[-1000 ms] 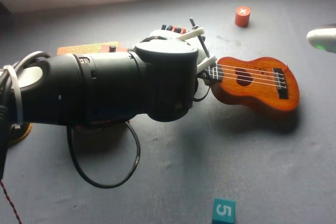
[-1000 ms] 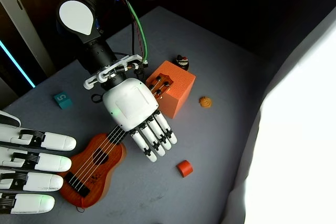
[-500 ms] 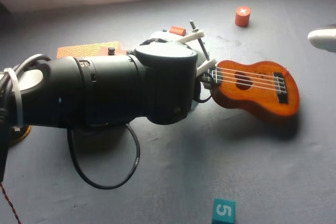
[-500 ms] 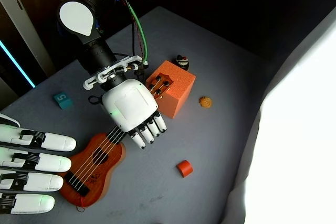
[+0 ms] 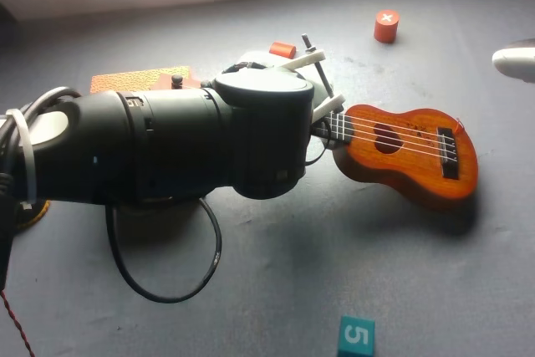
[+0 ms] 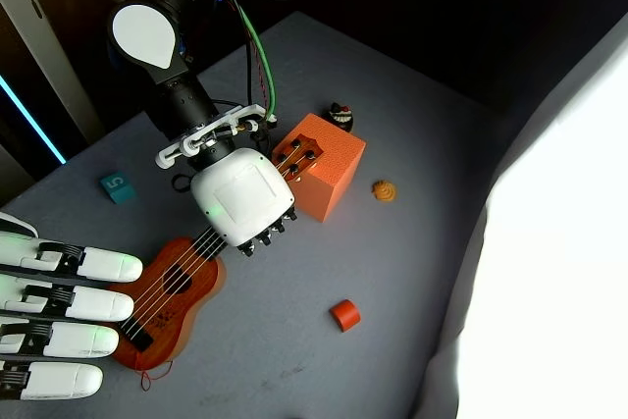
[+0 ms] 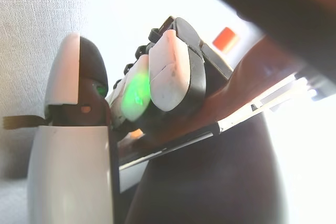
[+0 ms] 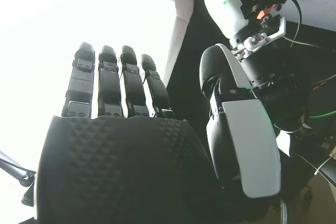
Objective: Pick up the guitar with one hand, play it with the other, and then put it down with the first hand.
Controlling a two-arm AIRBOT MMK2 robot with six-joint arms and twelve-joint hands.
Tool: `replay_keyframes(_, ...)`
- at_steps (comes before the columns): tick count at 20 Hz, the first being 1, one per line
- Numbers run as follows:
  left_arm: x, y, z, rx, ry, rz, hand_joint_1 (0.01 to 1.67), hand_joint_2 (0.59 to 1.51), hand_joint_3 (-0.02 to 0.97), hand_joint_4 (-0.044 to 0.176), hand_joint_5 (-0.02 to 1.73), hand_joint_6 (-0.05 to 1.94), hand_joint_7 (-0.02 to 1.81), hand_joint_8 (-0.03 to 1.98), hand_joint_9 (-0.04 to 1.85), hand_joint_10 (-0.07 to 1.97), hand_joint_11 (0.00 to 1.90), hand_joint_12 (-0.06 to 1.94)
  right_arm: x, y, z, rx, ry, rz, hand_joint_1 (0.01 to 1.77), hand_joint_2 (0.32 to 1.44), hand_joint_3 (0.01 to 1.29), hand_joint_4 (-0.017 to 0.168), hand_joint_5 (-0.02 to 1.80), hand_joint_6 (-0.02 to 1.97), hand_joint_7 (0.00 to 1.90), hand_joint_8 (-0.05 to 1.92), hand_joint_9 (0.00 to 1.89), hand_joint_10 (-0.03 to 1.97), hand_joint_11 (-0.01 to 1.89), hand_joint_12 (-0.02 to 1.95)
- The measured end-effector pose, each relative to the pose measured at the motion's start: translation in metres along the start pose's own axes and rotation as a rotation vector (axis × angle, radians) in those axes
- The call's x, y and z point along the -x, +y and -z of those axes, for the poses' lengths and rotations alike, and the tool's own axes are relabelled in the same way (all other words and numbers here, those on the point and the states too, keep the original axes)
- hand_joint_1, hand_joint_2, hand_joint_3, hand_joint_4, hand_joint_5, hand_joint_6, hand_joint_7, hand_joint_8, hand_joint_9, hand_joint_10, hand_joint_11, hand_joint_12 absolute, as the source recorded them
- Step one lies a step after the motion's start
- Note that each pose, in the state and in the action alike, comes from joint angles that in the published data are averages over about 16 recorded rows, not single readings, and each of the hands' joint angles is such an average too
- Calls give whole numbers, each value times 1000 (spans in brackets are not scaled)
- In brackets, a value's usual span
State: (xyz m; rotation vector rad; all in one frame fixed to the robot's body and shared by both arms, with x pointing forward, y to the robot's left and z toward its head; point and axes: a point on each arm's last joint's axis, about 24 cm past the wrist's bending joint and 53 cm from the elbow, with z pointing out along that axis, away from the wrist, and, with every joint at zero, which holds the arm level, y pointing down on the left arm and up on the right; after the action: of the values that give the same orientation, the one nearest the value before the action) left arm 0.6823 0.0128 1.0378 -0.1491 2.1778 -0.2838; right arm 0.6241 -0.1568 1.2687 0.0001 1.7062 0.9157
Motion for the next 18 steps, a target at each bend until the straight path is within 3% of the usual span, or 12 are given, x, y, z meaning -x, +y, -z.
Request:
replay_keyframes(10,13,-15,12,-62,20,55,1530,1051,8,2,1358,1902,1365,1973,1459,1953,1509,1917,7,-2,-1,9,-16,-43,546,1339,14,-1,69,35,85,19,46,12,22,17)
replay_keyframes(18,32,-23,38,-132,58,129,1536,1052,3,0,1328,1891,1343,1962,1432,1951,1493,1909,15,8,0,91,-15,-134,558,1325,14,-1,75,35,94,19,63,12,23,18)
